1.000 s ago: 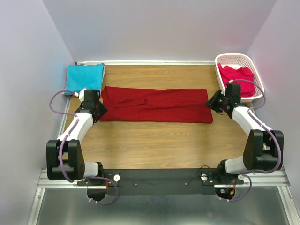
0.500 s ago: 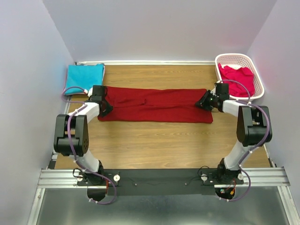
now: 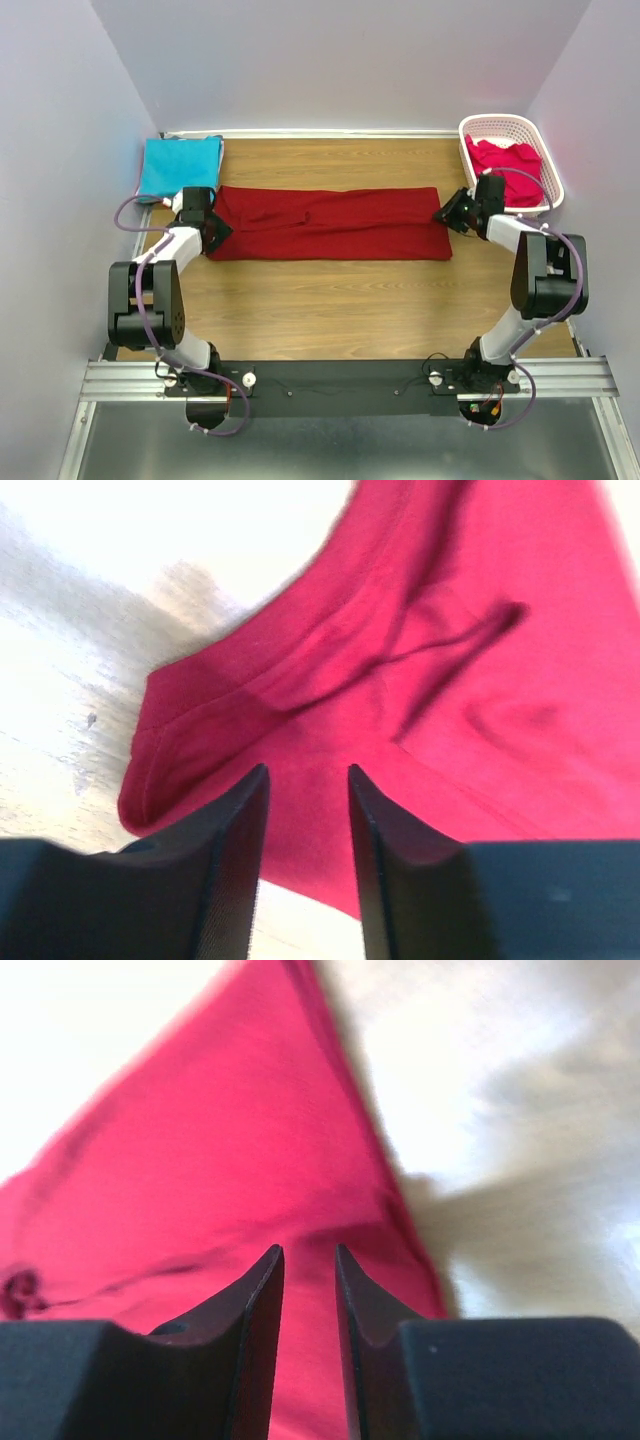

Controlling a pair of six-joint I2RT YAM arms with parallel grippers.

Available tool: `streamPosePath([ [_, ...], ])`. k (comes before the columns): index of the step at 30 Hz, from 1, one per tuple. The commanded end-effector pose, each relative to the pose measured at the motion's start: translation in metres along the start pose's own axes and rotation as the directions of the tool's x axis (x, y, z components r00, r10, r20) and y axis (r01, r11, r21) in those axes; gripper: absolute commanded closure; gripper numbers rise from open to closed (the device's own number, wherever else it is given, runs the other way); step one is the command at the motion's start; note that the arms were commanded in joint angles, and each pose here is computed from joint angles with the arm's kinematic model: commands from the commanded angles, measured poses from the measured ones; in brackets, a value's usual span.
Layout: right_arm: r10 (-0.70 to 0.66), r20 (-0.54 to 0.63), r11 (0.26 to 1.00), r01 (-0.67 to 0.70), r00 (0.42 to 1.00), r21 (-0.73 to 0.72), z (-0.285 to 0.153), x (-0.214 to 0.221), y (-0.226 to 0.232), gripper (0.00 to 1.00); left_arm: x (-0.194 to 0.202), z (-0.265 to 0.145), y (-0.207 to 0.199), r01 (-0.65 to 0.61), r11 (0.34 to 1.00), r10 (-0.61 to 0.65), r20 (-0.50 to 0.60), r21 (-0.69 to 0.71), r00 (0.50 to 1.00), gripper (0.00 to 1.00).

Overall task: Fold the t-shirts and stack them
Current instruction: Fold the tshirt

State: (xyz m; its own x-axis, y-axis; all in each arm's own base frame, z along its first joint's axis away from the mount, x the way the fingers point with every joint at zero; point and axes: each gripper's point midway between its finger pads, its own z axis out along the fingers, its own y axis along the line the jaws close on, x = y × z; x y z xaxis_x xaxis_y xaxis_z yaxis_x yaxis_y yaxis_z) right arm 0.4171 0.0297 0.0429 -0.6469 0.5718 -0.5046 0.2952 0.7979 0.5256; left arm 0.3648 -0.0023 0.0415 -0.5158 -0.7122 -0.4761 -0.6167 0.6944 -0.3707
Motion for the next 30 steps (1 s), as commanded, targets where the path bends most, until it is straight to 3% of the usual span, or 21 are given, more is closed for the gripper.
streamPosePath([
  [1, -0.085, 0.104, 0.986, 0.098, 0.991, -0.137, -0.015, -0.045, 0.057, 0.65, -0.046, -0.032, -0.045, -0.032, 0.991, 0.018, 0.106, 0.129, 0.994, 0.53],
  [6, -0.119, 0.082, 0.962, 0.135, 0.99, -0.236, 0.001, -0.054, 0.096, 0.63, -0.084, -0.034, -0.087, -0.112, 0.977, 0.078, 0.181, 0.184, 0.98, 0.53],
  [12, -0.108, 0.073, 0.963, 0.122, 0.991, -0.24, 0.042, -0.066, 0.101, 0.63, -0.104, 0.012, -0.118, -0.166, 0.973, 0.14, 0.164, 0.158, 0.977, 0.61],
  [20, -0.105, 0.036, 0.976, 0.109, 0.994, -0.19, 0.089, -0.06, 0.08, 0.63, -0.088, 0.078, -0.103, -0.193, 0.98, 0.188, 0.084, 0.05, 0.978, 0.65],
  [30, -0.061, 0.055, 0.994, 0.055, 0.997, 0.099, 0.102, -0.044, 0.0, 0.64, -0.067, 0.108, -0.073, -0.168, 0.983, 0.169, 0.014, -0.068, 0.986, 0.66],
])
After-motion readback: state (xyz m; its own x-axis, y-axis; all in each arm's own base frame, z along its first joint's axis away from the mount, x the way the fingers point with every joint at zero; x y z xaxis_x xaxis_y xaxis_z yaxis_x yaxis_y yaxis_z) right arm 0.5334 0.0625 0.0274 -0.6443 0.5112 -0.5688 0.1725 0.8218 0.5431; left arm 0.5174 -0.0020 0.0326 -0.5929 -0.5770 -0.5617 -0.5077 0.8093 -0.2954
